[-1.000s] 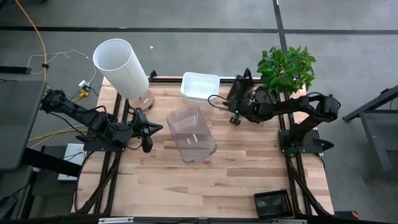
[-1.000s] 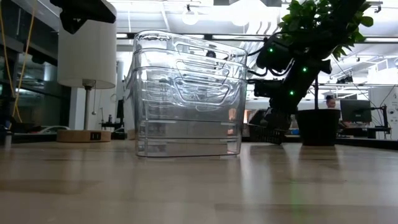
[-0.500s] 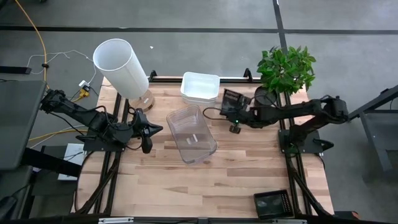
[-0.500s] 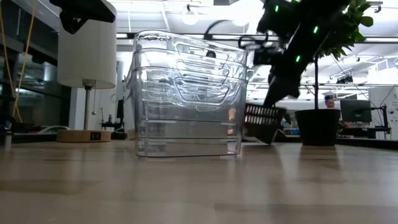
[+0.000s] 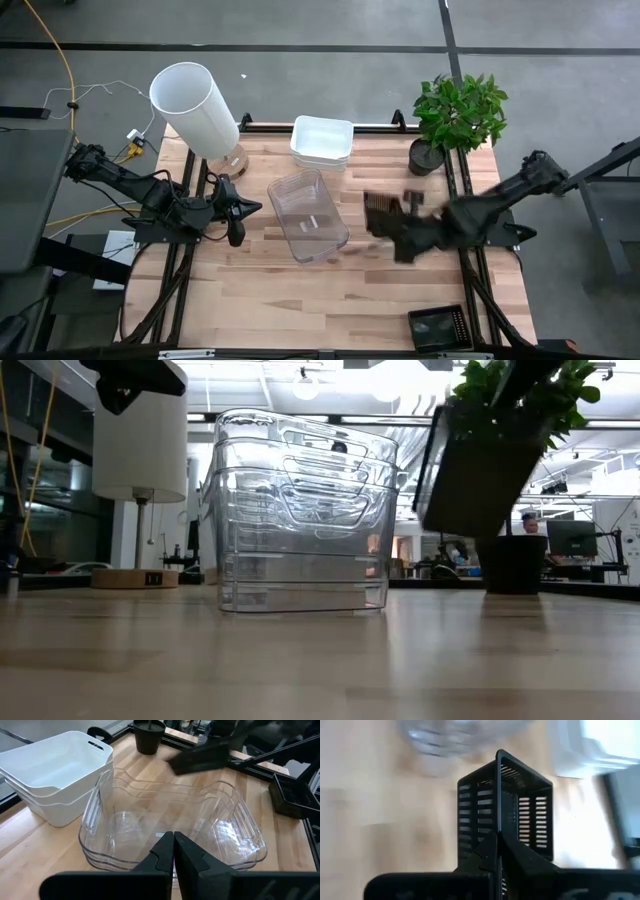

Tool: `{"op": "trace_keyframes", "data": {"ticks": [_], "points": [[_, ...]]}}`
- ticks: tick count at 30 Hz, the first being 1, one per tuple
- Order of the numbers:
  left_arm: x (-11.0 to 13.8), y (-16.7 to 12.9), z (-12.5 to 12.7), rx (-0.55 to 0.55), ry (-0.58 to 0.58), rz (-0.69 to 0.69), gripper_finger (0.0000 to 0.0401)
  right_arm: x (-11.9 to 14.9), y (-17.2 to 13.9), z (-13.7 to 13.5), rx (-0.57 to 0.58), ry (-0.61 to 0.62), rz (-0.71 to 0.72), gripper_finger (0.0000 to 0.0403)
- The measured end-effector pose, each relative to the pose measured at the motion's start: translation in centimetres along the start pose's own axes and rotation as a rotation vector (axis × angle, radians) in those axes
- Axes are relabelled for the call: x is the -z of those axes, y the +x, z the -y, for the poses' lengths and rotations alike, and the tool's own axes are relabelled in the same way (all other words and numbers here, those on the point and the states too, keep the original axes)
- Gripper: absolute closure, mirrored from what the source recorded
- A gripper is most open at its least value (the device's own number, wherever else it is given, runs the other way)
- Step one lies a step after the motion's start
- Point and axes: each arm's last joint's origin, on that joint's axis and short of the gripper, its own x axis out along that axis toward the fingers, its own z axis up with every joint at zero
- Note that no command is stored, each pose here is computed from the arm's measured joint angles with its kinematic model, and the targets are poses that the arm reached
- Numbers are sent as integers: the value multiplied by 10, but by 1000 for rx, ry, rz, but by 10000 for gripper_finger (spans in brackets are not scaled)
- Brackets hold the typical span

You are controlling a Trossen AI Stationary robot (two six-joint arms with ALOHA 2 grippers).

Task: Stack baskets by color
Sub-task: Stack the top black bin on top of the bottom black bins

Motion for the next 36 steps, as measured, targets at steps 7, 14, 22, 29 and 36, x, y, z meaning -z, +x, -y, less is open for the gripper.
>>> {"op": "trace_keyframes", "data": {"ticks": [7, 14, 22, 29, 36], "points": [[0, 0, 0, 12, -13, -8, 401, 18, -69, -54, -226, 110, 81, 403], [-1, 0, 1, 21, -41, 5, 401, 41, -107, -109, -311, 122, 46, 403], [-2, 0, 2, 27, -64, 13, 401, 40, -138, -140, -261, 293, -234, 403], [-2, 0, 2, 26, -22, 13, 401, 6, -153, -167, -376, 497, -331, 403], [-2, 0, 2, 25, 29, 13, 401, -6, -138, -187, -375, 631, -600, 403]]}}
